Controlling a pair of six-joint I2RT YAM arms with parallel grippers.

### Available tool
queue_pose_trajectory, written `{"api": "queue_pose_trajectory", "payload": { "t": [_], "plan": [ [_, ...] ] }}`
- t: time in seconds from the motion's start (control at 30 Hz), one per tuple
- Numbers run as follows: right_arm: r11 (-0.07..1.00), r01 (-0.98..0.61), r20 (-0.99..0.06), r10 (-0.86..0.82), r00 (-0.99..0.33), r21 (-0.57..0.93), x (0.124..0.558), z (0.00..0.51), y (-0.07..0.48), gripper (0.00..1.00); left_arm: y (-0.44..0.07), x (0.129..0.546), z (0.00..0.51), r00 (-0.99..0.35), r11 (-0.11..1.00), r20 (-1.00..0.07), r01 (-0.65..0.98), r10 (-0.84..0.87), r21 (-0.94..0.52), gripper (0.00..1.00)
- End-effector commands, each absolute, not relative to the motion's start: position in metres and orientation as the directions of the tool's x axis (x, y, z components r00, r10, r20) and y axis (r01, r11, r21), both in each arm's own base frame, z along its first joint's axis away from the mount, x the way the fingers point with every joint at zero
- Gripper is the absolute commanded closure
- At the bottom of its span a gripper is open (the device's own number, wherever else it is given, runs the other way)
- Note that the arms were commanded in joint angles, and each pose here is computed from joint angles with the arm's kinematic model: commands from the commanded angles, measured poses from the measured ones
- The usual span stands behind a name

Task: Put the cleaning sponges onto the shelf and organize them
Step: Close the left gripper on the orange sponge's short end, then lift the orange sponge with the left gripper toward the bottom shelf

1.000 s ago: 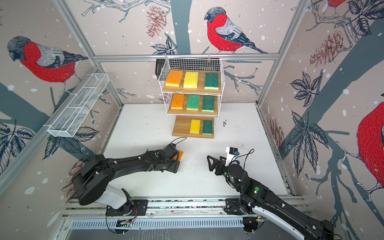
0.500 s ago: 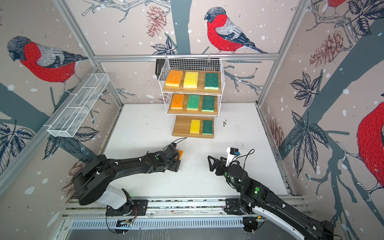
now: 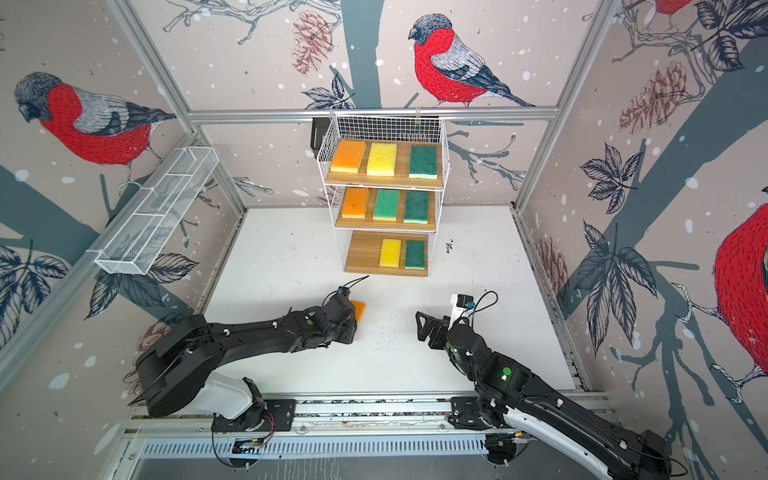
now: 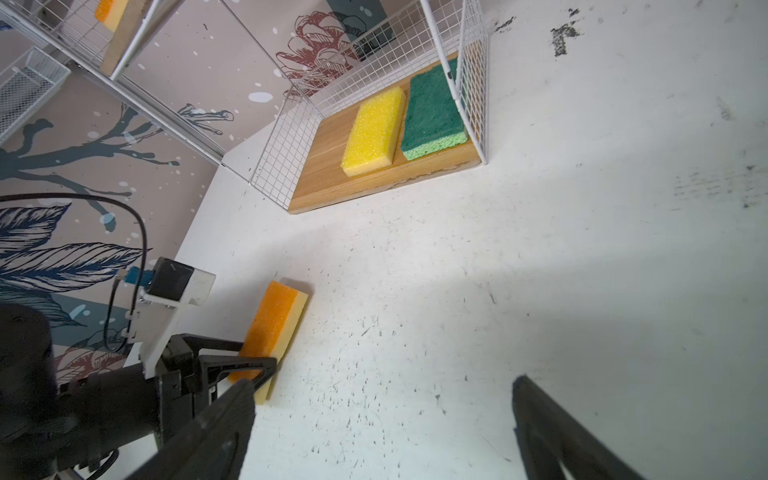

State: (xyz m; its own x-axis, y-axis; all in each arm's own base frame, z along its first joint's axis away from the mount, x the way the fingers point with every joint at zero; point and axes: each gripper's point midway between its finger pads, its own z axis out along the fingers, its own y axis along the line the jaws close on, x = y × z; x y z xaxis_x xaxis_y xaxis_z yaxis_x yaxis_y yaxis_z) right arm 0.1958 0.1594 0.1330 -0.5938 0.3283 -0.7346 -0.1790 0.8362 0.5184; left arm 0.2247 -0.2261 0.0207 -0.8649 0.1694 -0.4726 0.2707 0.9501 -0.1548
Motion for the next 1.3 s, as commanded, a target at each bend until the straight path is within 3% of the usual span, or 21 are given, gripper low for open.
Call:
{"api": "queue_pose_trajectory", "payload": {
  "t": [0.0, 0.77, 1.0, 1.27],
  "plan": [
    [0.839, -0.175, -0.744, 0.337, -0.577, 0.516, 0.204, 0.141, 0.16, 0.02, -0.223, 0.214, 0.021, -0.892, 0.953, -0.43, 0.24, 0.142, -0.182, 0.42],
    [0.855, -0.153, -0.737, 0.32, -0.595, 0.495, 0.24, 0.15, 0.15, 0.0, -0.241, 0.27, 0.101, -0.779, 0.979, -0.625, 0.091, -0.046, -0.185, 0.41],
    [0.862, -0.153, -0.732, 0.302, -0.61, 0.483, 0.249, 0.148, 0.15, 0.01, -0.246, 0.296, 0.105, -0.746, 0.994, -0.666, 0.076, 0.003, -0.08, 0.41],
    [0.872, -0.145, -0.73, 0.288, -0.62, 0.468, 0.254, 0.146, 0.147, 0.01, -0.245, 0.319, 0.105, -0.715, 0.992, -0.699, 0.079, -0.01, -0.095, 0.41]
  ]
}}
